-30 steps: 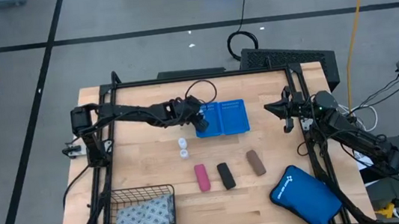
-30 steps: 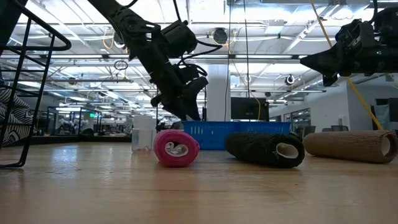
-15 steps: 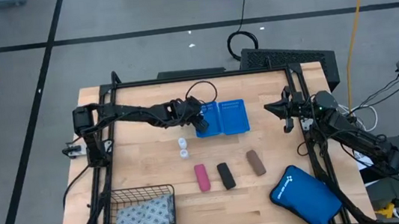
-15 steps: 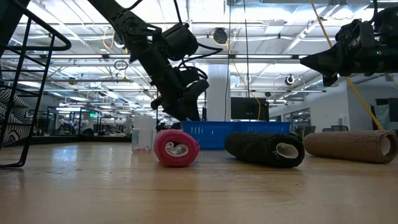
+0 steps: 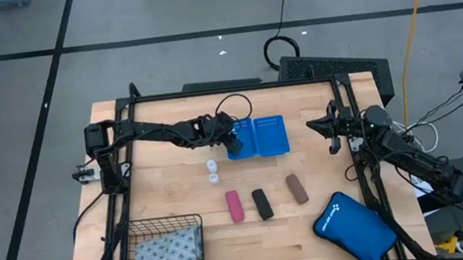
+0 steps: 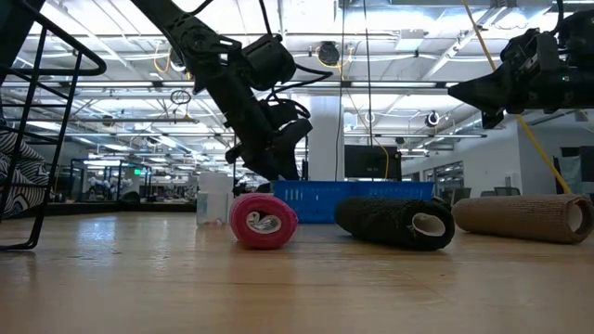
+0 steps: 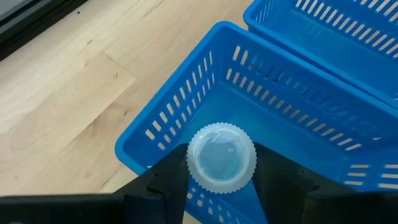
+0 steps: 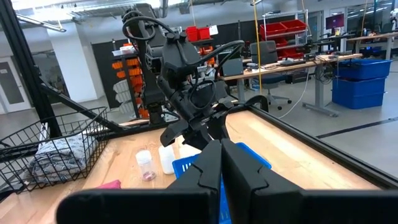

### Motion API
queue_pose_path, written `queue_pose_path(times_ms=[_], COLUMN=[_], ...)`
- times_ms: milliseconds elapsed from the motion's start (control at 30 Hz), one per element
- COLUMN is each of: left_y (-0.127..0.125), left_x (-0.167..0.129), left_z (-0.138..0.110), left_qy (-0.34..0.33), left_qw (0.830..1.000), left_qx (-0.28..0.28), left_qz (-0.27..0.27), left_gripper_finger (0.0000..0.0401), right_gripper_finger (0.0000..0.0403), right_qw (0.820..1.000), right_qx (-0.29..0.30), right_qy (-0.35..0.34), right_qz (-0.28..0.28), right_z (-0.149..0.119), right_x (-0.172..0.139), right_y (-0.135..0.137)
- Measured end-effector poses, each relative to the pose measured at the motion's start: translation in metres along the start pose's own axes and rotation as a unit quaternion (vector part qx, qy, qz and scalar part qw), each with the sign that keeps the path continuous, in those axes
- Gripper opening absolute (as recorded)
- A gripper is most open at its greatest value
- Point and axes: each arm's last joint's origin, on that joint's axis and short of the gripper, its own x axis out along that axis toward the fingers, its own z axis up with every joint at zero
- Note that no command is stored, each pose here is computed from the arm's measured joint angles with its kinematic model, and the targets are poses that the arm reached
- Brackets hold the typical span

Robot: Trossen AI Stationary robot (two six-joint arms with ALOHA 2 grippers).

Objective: Pick & place medical supplies in basket/bin
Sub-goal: Put the bottom transparent pill bottle into the left blue bin

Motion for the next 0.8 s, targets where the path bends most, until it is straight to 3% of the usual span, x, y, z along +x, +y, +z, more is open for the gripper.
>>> queue_pose_path(times_ms=[367, 567, 800], left_y=[0.0, -0.001, 0.0], left_x=[0.0, -0.003, -0.034], left_z=[0.001, 0.005, 0.023], left_qy=[-0.004, -0.023, -0.065], left_qw=[1.0, 0.998, 0.995], left_qx=[0.005, 0.054, 0.071], left_qz=[0.0, -0.006, -0.017], left_gripper_finger=[0.0232, 0.0239, 0.0239], right_gripper_finger=[0.0004, 0.0004, 0.0004], right_qw=[1.0, 1.0, 1.0], right_qx=[0.0, 0.0, 0.0], right_qy=[0.0, 0.0, 0.0], right_qz=[0.0, 0.0, 0.0], right_z=[0.0, 0.0, 0.0], right_x=[0.0, 0.0, 0.0], right_y=[0.0, 0.0, 0.0])
